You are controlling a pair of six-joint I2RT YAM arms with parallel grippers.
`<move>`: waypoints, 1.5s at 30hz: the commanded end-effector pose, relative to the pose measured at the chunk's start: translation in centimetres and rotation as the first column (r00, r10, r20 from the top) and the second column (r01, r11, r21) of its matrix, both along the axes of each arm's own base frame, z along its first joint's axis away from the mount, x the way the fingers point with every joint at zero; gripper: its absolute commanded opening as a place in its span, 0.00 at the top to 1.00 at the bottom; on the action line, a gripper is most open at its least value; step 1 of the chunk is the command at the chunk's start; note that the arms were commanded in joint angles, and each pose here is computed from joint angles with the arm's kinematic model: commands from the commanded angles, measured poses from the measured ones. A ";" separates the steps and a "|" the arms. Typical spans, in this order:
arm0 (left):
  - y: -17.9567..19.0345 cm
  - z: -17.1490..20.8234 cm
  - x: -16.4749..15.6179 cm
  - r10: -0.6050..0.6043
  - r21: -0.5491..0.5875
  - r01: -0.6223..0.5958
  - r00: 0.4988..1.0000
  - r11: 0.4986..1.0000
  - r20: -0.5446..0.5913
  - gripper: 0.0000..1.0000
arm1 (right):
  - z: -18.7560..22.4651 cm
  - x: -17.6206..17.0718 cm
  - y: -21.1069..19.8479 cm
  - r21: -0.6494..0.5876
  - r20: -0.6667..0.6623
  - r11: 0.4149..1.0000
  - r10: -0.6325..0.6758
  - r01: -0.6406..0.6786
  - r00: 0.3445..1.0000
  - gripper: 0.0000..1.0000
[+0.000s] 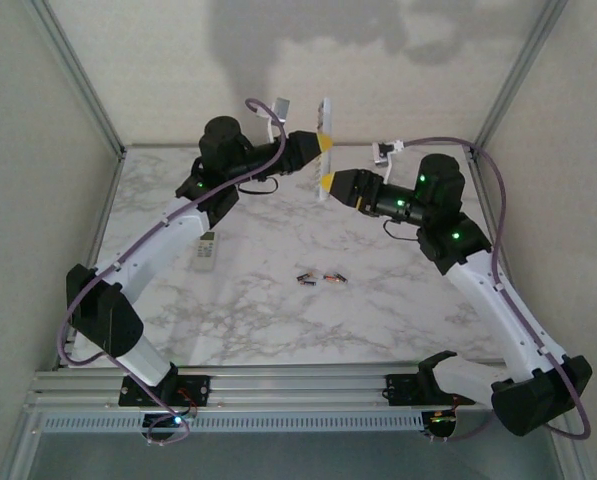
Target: Load the batteries into the remote control
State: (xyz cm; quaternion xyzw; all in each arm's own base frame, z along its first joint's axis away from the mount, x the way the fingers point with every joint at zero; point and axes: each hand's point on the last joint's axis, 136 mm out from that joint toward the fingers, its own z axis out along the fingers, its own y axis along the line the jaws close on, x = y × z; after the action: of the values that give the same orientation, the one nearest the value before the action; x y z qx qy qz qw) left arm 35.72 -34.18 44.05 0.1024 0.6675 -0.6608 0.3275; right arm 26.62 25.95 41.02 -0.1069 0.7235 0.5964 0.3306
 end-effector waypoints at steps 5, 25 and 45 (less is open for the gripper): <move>0.2 5.8 -3.6 -0.135 -0.211 0.150 0.987 0.966 0.087 0.79 | 4.2 -1.3 1.5 0.118 0.103 0.986 0.105 -0.117 0.989 0.13; 2.9 2.4 0.1 0.236 0.148 -0.245 0.969 0.958 0.076 0.01 | 1.1 1.3 -2.4 -0.233 0.251 0.942 -0.183 0.243 0.950 0.62; 1.2 -1.5 -0.6 0.089 0.119 -0.078 0.992 0.990 -0.089 0.58 | -5.8 0.9 -2.2 -0.704 0.471 0.637 0.087 0.314 0.878 0.62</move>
State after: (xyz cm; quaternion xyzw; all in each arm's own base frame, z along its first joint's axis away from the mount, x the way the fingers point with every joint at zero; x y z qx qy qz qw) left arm 35.47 -32.24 42.23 0.0471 0.7364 -0.5919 0.3242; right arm 27.59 23.42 35.48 -0.3098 0.8156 0.1783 0.4550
